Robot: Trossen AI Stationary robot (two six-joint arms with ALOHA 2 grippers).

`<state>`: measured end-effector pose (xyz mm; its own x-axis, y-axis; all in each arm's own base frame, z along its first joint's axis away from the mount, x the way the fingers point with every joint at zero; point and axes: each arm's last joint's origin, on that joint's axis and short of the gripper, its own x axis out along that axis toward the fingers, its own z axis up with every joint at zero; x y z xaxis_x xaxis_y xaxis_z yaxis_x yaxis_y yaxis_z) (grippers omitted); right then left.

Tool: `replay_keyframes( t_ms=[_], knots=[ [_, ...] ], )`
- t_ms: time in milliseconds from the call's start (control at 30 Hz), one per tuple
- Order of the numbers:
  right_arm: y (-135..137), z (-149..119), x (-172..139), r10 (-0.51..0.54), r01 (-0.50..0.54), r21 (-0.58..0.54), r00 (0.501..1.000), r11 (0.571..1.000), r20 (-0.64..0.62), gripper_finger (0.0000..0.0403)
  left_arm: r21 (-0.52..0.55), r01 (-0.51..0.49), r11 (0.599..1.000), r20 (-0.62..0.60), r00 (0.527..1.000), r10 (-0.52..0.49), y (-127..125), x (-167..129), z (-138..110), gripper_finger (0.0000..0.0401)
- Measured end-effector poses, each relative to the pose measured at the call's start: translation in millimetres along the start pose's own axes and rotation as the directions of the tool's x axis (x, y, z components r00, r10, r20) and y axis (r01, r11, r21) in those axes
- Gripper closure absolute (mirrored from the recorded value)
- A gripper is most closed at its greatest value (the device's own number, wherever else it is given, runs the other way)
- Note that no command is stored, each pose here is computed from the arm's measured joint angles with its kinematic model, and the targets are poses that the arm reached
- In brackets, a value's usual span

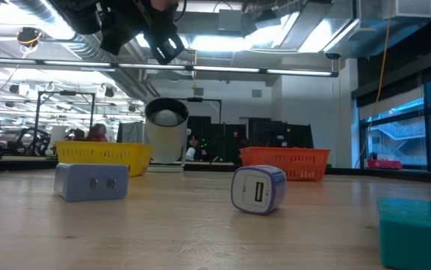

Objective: Pick & Place Office items
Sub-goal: Put the light pink charger adapter into the orange bin

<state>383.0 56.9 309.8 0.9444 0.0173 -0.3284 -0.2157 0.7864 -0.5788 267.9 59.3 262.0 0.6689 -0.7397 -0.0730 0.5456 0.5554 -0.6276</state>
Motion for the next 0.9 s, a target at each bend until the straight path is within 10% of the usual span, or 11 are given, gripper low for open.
replay_keyframes(
  t_ms=[367, 900],
  knots=[
    [0.4, -1.9, 1.3, 0.014, -0.014, -0.004, 1.0, 1.0, -0.005, 0.0095, -0.052, 0.048, 0.998, -0.028, 0.998, -0.049, -2.0, 0.5, -0.2, 0.0168],
    [-5.6, 5.8, 1.1, 0.088, -0.094, 0.03, 0.981, 0.995, 0.172, 0.0122, -0.099, 0.06, 0.993, -0.041, 0.997, -0.064, -3.2, 2.9, -1.5, 0.0165]
  ],
)
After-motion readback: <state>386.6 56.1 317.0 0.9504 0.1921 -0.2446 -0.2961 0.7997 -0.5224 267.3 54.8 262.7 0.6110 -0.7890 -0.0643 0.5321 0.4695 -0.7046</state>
